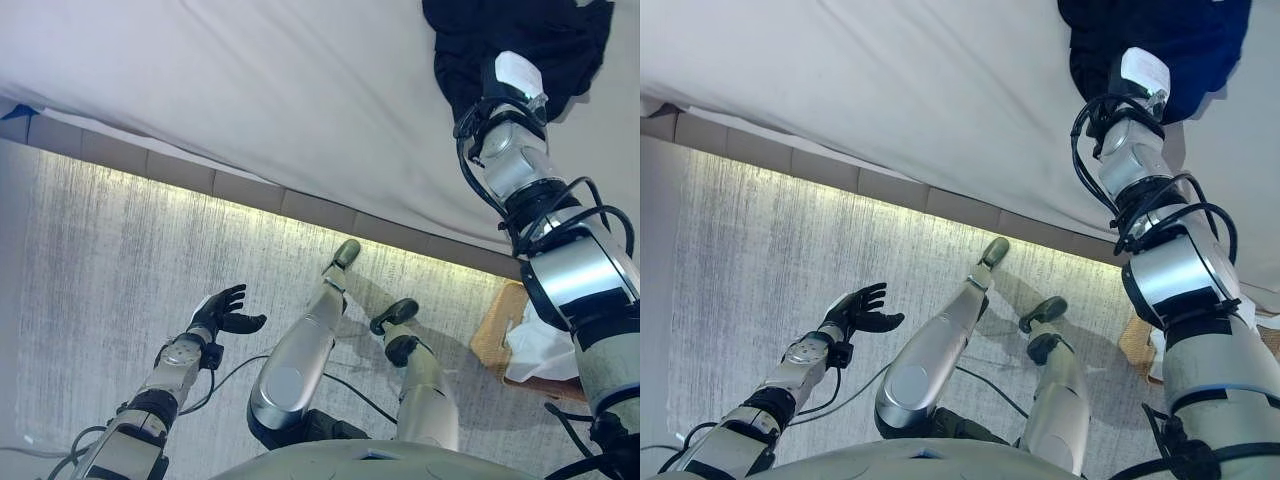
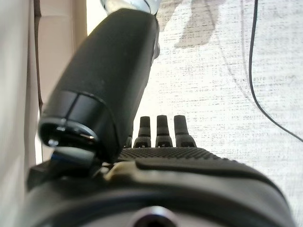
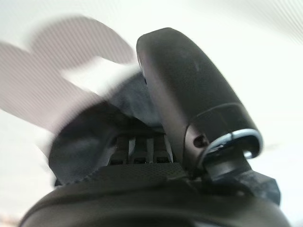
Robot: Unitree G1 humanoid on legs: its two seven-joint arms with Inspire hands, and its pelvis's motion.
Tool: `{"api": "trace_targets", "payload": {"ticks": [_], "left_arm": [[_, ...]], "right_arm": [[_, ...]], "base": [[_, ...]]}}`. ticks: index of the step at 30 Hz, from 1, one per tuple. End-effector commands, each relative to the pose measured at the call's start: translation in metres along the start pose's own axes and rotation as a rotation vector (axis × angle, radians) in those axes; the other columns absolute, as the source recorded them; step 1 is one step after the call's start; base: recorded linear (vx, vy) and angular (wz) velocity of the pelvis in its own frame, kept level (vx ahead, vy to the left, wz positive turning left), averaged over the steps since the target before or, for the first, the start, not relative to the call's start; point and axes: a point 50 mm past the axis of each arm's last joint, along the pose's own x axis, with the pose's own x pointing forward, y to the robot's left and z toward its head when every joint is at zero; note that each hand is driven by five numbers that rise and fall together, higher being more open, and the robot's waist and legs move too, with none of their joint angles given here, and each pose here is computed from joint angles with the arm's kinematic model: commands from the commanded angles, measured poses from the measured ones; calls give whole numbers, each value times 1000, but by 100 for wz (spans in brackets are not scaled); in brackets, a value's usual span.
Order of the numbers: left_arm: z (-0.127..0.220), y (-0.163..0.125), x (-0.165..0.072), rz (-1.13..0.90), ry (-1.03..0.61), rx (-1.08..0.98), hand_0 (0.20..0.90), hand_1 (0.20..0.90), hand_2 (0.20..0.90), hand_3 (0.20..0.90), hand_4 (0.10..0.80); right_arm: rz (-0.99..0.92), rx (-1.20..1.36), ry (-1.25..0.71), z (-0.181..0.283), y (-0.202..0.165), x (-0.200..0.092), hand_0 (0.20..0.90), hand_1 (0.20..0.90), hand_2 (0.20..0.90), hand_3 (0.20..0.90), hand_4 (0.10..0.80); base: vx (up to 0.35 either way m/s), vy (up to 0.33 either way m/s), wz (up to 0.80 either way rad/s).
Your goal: Pick up the clothes from the bed and place them into the basket
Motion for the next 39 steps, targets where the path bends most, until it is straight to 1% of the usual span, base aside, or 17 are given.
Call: {"api": "trace_targets", "payload": {"ticks": [1,2,3,7,8,11,13,15,18,21,23,26,29,32,39], "left_arm": [[-22,17,-17,24,32,21,900,900,900,900,800],[-20,18,-17,24,27,25,900,900,900,900,800],[-19,20,-17,25,26,34,900,900,900,900,800],[-19,22,-19,30,35,53,900,900,900,900,800],[-21,24,-20,40,43,60,900,900,900,900,800],[-26,28,-22,67,57,64,900,900,900,900,800],[-30,30,-24,85,67,64,900,900,900,900,800],[-35,35,-27,110,85,62,900,900,900,900,800],[-40,42,-29,135,120,66,900,900,900,900,800],[-49,45,-33,140,175,87,900,900,900,900,800],[-57,45,-37,135,211,110,900,900,900,900,800],[-76,43,-44,112,308,152,900,900,900,900,800],[-94,34,-50,74,392,207,900,900,900,900,800],[-98,23,-47,50,414,212,900,900,900,900,800],[-95,10,-39,22,413,216,900,900,900,900,800]], "right_arm": [[99,-40,212,-44,-18,4,900,900,900,900,800],[104,-39,227,-48,-17,4,900,900,900,900,800],[80,-37,221,-48,-19,5,300,300,300,200,100],[-4,22,157,-39,-24,6,300,300,300,200,100],[-107,50,79,-27,-34,5,300,300,300,200,100],[-311,71,-88,2,-60,-3,300,300,300,200,100],[-404,115,-180,18,-74,-11,300,300,300,200,100],[-514,180,-301,34,-94,-25,300,300,300,200,100],[-638,247,-419,40,-120,-45,300,300,300,200,100],[-732,247,-479,31,-138,-59,300,300,300,200,100],[-757,246,-487,22,-143,-64,300,300,300,200,100],[-747,252,-492,4,-149,-72,300,300,300,200,100],[-751,249,-481,-15,-152,-76,300,300,300,200,100],[-783,258,-469,-29,-156,-81,300,300,300,200,100],[-861,324,-444,-57,-161,-94,300,300,300,200,100]], "base": [[-18,-89,12],[-15,-102,10],[-16,-96,9],[-28,-103,11],[-44,-130,4],[-56,-132,-6],[-56,-104,-15],[-53,-111,-26],[-23,-103,-33],[17,-111,-30],[-13,-53,-22],[41,-62,-32],[17,-46,-58],[-18,-40,-47],[-62,-73,-39]]}}
